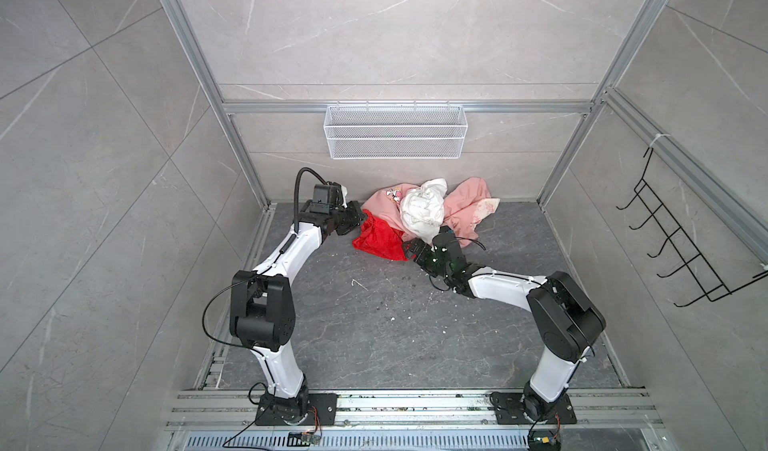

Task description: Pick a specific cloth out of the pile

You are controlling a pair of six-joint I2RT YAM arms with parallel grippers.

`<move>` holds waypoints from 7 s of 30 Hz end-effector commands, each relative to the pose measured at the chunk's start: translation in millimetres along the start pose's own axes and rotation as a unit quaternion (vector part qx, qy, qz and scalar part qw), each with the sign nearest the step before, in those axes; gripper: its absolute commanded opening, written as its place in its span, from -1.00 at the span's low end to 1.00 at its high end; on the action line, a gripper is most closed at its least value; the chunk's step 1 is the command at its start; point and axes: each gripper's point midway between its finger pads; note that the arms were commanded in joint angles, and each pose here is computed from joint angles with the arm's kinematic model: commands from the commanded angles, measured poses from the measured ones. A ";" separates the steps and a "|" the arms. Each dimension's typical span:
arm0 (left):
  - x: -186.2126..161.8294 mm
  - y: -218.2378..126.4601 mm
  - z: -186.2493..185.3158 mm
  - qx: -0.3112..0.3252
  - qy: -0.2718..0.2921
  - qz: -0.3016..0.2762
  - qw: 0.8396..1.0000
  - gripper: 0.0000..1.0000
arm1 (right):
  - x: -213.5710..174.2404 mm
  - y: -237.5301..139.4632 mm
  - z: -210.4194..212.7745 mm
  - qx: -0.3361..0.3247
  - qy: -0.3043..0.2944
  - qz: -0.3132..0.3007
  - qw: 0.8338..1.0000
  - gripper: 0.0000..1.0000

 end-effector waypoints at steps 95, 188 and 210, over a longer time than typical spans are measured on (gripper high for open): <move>4.5 -188.4 -186.9 -0.264 0.240 -0.094 0.929 -1.00 | -37.2 -90.6 137.4 0.194 -0.601 -0.177 0.755 1.00; 17.1 -213.0 -217.7 -0.261 0.269 -0.141 0.916 -1.00 | 6.7 -88.8 173.1 0.259 -0.489 -0.197 0.809 -0.86; 13.0 -265.1 -235.8 -0.240 0.279 -0.184 0.912 -1.00 | 25.1 -163.2 215.1 0.250 -0.512 -0.209 0.795 -0.94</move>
Point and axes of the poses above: each gripper's point midway between its finger pads, its own y axis out along the fingers, its own z axis along the line the jaws close on, x = y × z, and after that the axes turned 4 degrees about y, right-handed
